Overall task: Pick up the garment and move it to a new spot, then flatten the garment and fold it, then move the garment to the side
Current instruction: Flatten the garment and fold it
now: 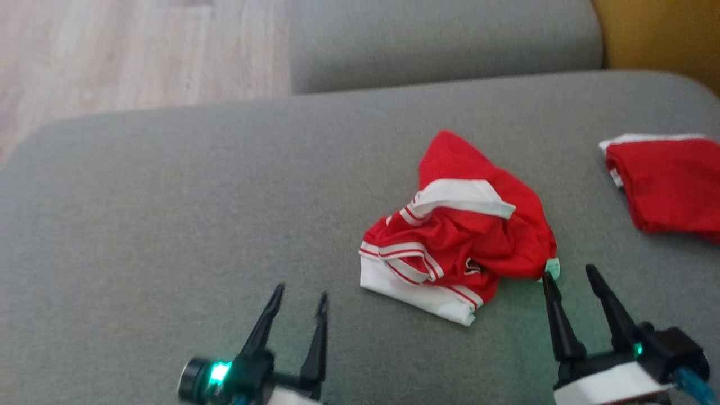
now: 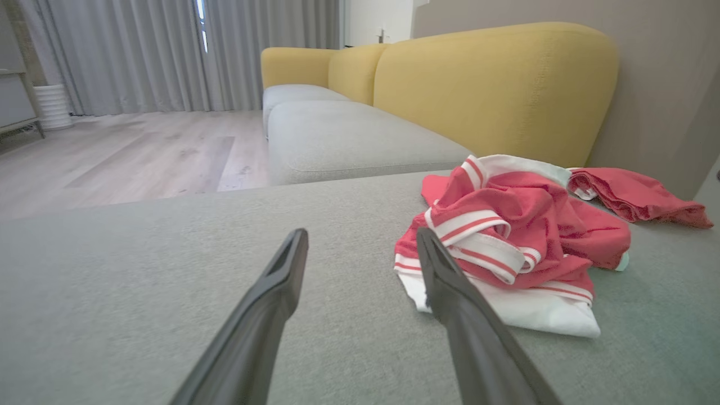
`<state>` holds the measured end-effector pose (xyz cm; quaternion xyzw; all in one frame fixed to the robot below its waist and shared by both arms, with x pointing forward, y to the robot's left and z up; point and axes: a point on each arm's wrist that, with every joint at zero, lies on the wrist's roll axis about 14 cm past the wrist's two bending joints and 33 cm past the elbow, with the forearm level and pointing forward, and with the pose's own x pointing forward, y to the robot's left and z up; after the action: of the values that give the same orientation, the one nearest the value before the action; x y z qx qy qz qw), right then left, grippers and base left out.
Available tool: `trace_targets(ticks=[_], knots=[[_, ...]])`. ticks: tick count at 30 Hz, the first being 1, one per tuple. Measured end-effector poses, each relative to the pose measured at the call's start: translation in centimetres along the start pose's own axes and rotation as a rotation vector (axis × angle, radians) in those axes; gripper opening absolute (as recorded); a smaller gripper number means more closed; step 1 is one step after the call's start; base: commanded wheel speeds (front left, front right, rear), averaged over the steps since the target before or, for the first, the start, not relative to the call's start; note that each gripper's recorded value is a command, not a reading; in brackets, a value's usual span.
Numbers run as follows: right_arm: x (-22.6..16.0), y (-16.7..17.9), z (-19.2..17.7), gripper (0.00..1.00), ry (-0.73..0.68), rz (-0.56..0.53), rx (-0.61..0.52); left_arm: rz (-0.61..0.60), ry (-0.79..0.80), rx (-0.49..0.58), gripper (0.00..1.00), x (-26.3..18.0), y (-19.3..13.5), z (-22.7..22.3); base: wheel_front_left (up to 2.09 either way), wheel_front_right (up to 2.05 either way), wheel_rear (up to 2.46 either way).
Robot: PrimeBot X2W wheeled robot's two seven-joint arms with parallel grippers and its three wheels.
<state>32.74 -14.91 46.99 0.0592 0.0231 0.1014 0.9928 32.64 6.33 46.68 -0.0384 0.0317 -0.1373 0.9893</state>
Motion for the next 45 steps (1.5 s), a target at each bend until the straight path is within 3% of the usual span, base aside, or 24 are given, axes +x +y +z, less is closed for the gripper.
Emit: trace_targets(ticks=[12, 19, 20, 21, 27, 32, 37, 38, 45], knots=[[3.1, -2.5, 0.7, 1.0, -0.01, -0.037, -0.027, -0.325, 0.061, -0.026, 1.0, 8.2, -6.9, -1.3, 0.0, 0.0, 0.0], [2.7, -4.0, 0.4, 1.0, 0.004, -0.086, -0.032, -0.365, 0.203, -0.08, 1.0, 9.7, -8.4, -5.2, 0.0, 0.0, 0.0], [2.7, -4.1, 0.4, 1.0, 0.005, -0.092, -0.032, -0.365, 0.227, -0.098, 0.58, 9.8, -8.5, -5.7, 0.0, 0.0, 0.0], [2.6, -4.3, 0.4, 1.0, 0.006, -0.097, -0.032, -0.375, 0.241, -0.122, 0.0, 9.8, -8.8, -6.0, 0.0, 0.0, 0.0], [2.1, -4.9, 0.7, 1.0, -0.002, -0.124, -0.027, -0.47, 0.187, -0.145, 0.0, 11.3, -11.1, -3.7, 0.0, 0.0, 0.0], [1.4, -4.7, 1.3, 1.0, -0.028, -0.143, -0.011, -0.644, 0.047, -0.058, 0.0, 12.3, -14.9, 1.1, 0.0, 0.0, 0.0], [0.1, -5.0, 2.6, 1.0, -0.07, -0.179, -0.005, -0.809, -0.248, 0.177, 0.0, 15.4, -19.0, 11.8, 0.0, 0.0, 0.0], [0.1, -5.0, 2.6, 1.0, -0.07, -0.179, -0.005, -0.809, -0.248, 0.177, 0.0, 15.4, -19.0, 11.8, 0.0, 0.0, 0.0], [-2.3, -5.6, 3.6, 1.0, -0.112, -0.228, 0.001, -0.852, -0.618, 0.386, 0.0, 14.9, -21.7, 26.6, 0.0, 0.0, 0.0]])
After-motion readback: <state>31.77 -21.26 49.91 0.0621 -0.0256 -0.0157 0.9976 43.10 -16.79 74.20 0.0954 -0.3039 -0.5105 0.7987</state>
